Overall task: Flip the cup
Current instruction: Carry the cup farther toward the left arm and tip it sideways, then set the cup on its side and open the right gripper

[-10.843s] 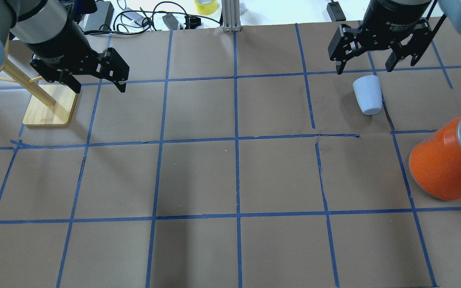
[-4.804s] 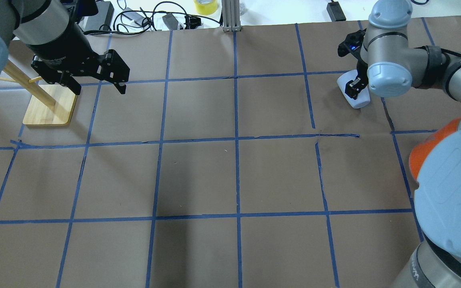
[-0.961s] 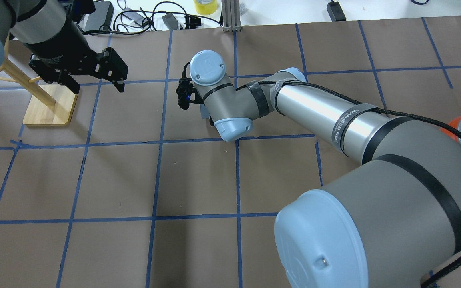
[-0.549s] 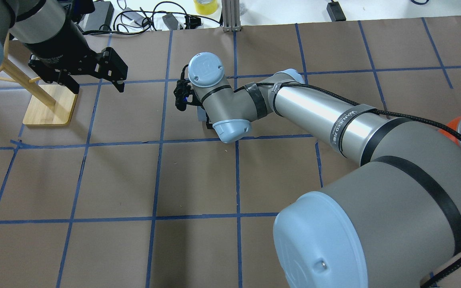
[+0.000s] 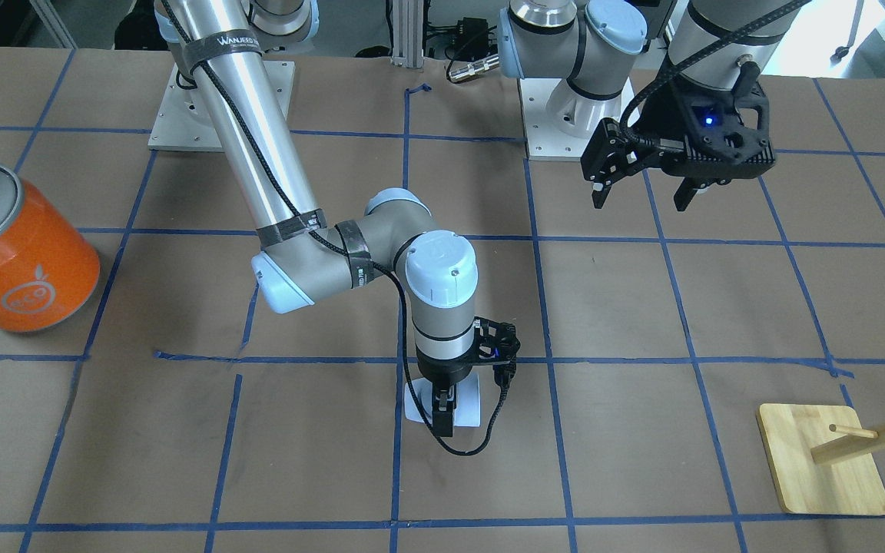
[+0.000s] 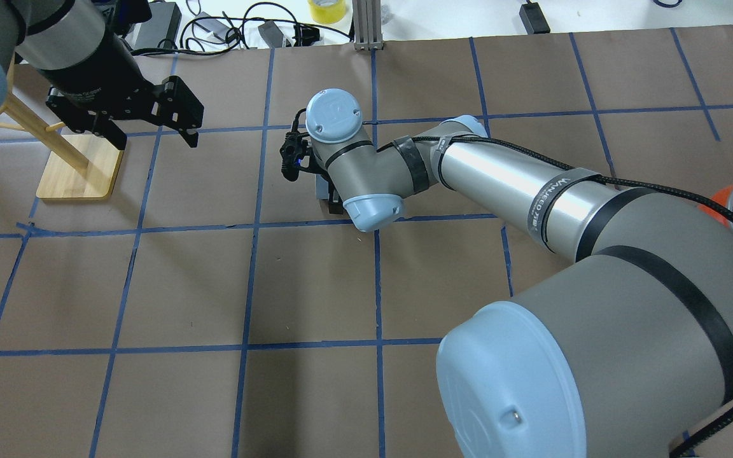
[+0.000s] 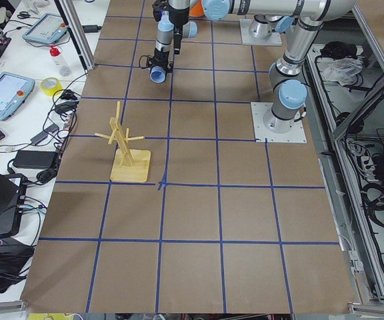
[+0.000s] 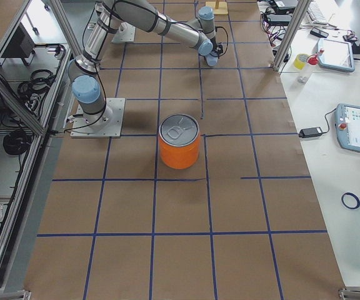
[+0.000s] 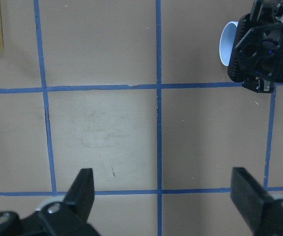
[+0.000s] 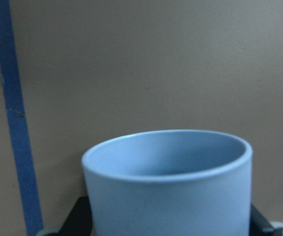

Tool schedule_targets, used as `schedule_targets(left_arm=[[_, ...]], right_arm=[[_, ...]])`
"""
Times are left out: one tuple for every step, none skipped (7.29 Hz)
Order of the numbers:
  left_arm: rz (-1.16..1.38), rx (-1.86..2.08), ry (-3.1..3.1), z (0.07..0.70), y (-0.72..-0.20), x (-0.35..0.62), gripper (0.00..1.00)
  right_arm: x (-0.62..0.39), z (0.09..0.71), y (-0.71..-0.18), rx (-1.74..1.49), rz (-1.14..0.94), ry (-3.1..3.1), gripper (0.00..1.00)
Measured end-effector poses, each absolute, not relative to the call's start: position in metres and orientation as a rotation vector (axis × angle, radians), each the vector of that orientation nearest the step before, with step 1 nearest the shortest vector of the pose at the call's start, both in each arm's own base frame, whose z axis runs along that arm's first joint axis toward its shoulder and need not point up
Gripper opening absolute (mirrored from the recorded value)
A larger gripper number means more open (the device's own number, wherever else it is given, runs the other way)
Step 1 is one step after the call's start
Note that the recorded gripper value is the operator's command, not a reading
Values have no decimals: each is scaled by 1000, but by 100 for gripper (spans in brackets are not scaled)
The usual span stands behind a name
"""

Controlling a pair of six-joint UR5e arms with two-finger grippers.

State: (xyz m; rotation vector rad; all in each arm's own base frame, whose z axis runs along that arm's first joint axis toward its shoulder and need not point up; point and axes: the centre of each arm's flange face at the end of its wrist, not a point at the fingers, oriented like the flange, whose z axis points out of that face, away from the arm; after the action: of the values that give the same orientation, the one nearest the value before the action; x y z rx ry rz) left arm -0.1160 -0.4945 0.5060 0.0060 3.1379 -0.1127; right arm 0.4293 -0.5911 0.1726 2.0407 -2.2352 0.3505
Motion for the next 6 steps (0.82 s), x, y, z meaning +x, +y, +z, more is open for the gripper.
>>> schedule_targets(left_arm=[[-112,6,3138,506,-495,-116,100],[-112,6,3138,506,-495,-116,100],[-112,6,3138,506,-495,-116,100],[-112,6,3138,506,-495,-116,100],[-109,6,3138,505,-495,-116,100],[-105,6,3138,504,-496,-116,100]], right_arm=[[429,173,-591,2041,354,-2239,100],[428,177,-591,2035,362,-2237,100],[426,185,-593,2021,377,-2232,100],[422,199,-594,2004,397,-2228,100],[414,220,-596,1985,408,-2233,100],[400,246,-598,1963,405,-2250,100]])
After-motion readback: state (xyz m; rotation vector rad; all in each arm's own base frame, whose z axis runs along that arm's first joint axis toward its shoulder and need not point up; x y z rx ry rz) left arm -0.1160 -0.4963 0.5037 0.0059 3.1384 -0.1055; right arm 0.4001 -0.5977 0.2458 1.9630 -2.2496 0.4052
